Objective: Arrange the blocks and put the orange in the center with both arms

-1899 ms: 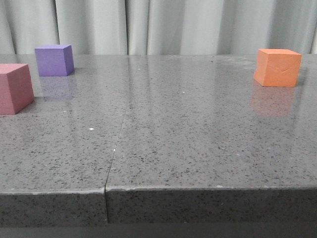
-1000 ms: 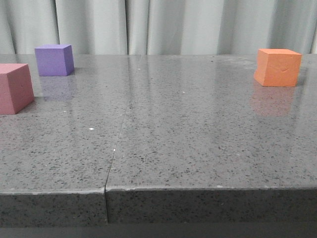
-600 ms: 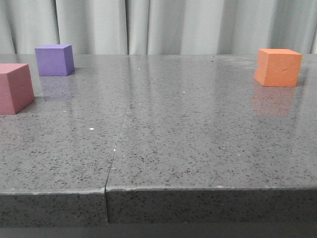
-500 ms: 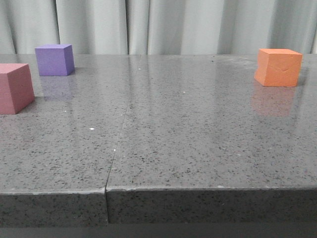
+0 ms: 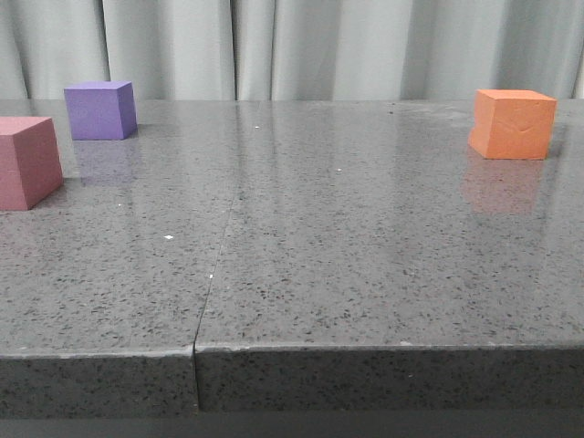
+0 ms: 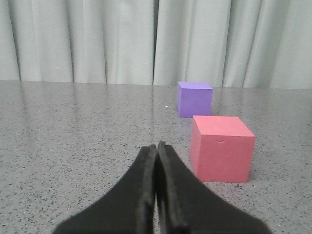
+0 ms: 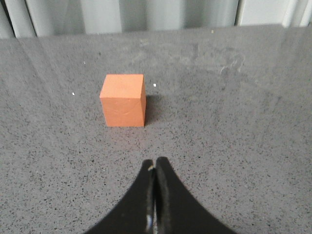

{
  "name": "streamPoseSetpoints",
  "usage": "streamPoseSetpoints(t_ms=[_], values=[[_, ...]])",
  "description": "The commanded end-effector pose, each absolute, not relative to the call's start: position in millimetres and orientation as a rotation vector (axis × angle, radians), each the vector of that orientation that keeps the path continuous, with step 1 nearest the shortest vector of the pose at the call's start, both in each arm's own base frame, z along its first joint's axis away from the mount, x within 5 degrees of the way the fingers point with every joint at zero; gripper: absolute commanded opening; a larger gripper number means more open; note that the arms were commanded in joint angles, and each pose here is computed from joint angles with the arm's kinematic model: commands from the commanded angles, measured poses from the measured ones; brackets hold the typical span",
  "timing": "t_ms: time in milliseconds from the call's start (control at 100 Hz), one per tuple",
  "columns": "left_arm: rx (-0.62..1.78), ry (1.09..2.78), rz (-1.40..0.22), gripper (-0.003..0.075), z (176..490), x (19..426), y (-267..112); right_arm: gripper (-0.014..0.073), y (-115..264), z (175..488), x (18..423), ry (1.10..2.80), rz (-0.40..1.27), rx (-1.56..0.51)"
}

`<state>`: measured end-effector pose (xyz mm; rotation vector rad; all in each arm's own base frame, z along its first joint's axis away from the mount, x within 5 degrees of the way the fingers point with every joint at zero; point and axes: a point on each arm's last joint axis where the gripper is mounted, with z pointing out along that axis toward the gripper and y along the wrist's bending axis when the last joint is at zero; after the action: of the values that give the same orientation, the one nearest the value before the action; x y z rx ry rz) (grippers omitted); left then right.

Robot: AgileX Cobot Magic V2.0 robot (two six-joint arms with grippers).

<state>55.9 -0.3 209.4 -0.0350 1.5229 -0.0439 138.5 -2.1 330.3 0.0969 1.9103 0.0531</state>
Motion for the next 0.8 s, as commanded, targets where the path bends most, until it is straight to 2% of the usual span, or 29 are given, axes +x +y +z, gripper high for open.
streamPoseSetpoints(t_ms=[0, 80, 180, 320, 390, 490, 790], values=[[-0.041, 1.453, -0.049, -0.0020, 205, 55, 0, -0.0050, -3, 352, 154, 1.867, 0.043, 0.088], [-0.041, 1.453, -0.049, -0.0020, 205, 55, 0, 0.0018, -3, 359, 166, 1.892, 0.062, 0.102], [-0.041, 1.453, -0.049, -0.0020, 205, 55, 0, 0.0182, -2, 364, 183, 1.921, 0.089, 0.120], [-0.041, 1.453, -0.049, -0.0020, 205, 55, 0, 0.0533, -2, 373, 200, 1.955, 0.093, 0.122], [-0.041, 1.453, -0.049, -0.0020, 205, 55, 0, 0.0672, -2, 378, 208, 1.985, 0.094, 0.122], [-0.041, 1.453, -0.049, -0.0020, 205, 55, 0, 0.0635, -2, 382, 219, 2.053, 0.096, 0.122], [-0.041, 1.453, -0.049, -0.0020, 205, 55, 0, 0.0633, 11, 399, 262, 2.241, 0.137, 0.070]])
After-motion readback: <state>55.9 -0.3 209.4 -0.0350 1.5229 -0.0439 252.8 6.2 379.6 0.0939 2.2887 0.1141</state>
